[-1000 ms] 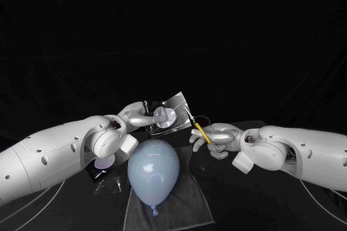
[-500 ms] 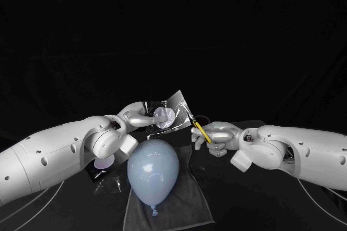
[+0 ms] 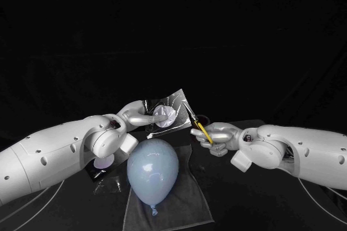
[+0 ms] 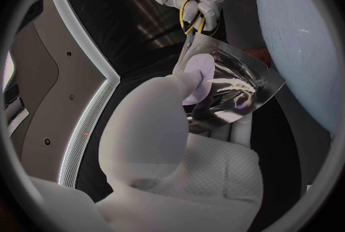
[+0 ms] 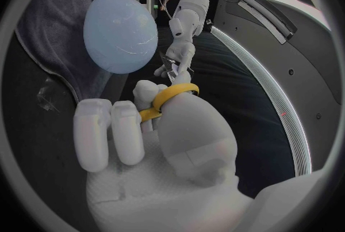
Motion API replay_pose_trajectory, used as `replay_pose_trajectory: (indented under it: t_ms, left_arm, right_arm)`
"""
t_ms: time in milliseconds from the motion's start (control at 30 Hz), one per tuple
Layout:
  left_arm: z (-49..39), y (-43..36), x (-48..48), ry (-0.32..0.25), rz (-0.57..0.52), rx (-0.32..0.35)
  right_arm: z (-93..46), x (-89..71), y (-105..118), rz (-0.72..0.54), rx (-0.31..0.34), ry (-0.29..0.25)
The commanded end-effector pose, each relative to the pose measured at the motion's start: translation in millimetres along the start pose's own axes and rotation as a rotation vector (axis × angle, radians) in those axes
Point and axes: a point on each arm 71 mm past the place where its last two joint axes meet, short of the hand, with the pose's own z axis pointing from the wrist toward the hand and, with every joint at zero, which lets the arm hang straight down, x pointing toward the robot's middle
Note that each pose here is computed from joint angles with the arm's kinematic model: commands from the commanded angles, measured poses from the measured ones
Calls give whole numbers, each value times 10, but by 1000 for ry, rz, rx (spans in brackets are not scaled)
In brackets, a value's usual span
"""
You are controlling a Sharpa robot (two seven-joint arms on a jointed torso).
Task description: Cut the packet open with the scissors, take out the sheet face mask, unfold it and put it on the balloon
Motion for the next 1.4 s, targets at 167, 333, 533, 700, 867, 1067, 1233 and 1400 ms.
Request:
replay_pose_trajectory:
  t_ms: [167,333,533,700,867,1067,1233,1400]
  left_arm:
    - [-2,14,11,5,8,4]
    - [-3,10,13,7,27,10]
    - [-4,-3,27,15,77,26]
    - [-6,-12,33,15,108,40]
    - [-10,-19,20,-1,124,53]
    - [-15,-25,13,-8,145,65]
    - [-18,-40,30,-5,193,87]
    - [-20,-49,42,-6,226,104]
  right_arm:
    - [-3,-25,56,11,-41,-13]
    - [0,-14,73,19,-60,-12]
    - [6,-1,87,24,-74,-12]
    - [13,9,95,24,-80,-12]
    - [13,20,99,25,-83,-7]
    - [12,26,105,26,-85,-4]
    - [18,24,127,25,-89,-5]
    - [22,10,161,25,-95,-9]
